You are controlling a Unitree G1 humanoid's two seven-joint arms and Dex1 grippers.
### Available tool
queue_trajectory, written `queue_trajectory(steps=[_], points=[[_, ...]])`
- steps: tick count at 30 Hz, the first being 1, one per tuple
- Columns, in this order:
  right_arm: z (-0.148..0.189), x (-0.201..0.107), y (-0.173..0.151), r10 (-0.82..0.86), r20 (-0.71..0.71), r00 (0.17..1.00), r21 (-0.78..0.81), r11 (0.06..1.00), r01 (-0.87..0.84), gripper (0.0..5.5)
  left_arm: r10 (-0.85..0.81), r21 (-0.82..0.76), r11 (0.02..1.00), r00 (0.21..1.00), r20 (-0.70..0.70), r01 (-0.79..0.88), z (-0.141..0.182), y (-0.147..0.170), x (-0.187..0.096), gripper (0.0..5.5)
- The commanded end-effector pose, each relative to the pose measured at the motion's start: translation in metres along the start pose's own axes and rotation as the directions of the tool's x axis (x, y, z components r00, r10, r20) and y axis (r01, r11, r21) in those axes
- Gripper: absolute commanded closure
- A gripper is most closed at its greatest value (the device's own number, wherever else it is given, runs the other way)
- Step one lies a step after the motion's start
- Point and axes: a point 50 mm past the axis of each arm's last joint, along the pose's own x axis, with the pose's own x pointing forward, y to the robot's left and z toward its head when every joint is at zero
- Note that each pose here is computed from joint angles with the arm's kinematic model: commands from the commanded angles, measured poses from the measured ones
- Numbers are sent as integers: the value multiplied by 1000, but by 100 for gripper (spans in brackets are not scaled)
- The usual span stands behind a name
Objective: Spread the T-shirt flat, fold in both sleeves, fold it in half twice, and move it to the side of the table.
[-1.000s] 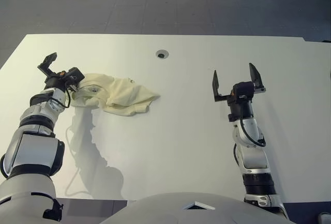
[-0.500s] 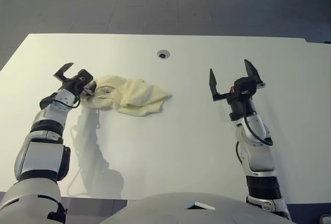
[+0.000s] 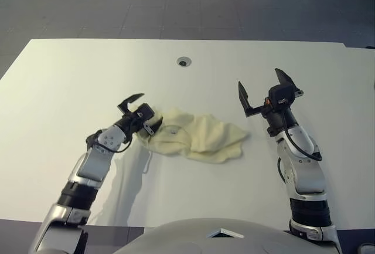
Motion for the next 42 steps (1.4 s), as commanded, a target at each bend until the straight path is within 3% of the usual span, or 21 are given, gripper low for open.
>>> queue_trajectory(steps=[1,11,21,32,42], points=[[4,-1,4,92,-17,996,-33,995,-93,12,-91,-99,992,991,-98,82,-6,-22,-9,10],[-14,-29,16,304,-265,915,0,949,-315,12,-130,-220,970,987,-91,107,10,-38,-25,10],[-15,-46,27,437,-359,824,34,889,-456,12,-118,-284,954,990,-80,91,16,-42,-30,10],[-24,-57,27,491,-439,753,-8,836,-549,12,-4,-212,977,998,59,16,16,4,-52,10],[-49,-51,0,364,-576,732,-145,836,-530,12,32,32,999,959,281,-43,19,51,-74,10]])
